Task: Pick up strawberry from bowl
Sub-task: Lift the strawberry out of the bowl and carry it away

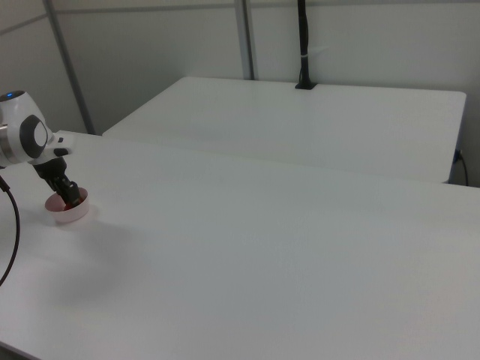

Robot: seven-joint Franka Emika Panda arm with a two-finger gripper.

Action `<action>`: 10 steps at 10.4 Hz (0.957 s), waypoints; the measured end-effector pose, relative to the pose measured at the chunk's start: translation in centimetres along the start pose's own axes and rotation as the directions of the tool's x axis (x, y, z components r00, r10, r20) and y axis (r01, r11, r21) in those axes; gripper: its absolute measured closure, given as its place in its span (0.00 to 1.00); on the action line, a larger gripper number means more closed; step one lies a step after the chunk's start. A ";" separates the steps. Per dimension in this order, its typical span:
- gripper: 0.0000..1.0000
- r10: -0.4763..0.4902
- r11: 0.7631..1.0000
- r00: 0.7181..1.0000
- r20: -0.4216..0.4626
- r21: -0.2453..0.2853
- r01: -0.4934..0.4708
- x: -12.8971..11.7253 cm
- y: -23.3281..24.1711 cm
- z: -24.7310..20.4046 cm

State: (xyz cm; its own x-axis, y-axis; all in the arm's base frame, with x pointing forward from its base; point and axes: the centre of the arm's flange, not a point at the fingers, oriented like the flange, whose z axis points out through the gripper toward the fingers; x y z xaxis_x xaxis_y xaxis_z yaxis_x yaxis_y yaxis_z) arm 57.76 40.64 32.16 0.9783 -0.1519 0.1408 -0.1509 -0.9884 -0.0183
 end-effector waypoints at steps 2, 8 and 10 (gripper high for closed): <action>0.60 0.000 1.000 1.000 -0.002 0.002 0.000 0.0 0.0 -0.2; 0.60 0.007 0.999 0.999 -0.040 0.039 -0.006 0.7 0.0 -3.8; 0.60 0.015 0.998 0.998 -0.061 0.057 -0.011 1.1 0.2 -5.9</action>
State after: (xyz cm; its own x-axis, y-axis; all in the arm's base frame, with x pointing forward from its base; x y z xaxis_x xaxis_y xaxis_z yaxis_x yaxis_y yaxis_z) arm 57.95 40.25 38.18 0.9654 -0.1659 0.2011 -0.1534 -0.9852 -0.0764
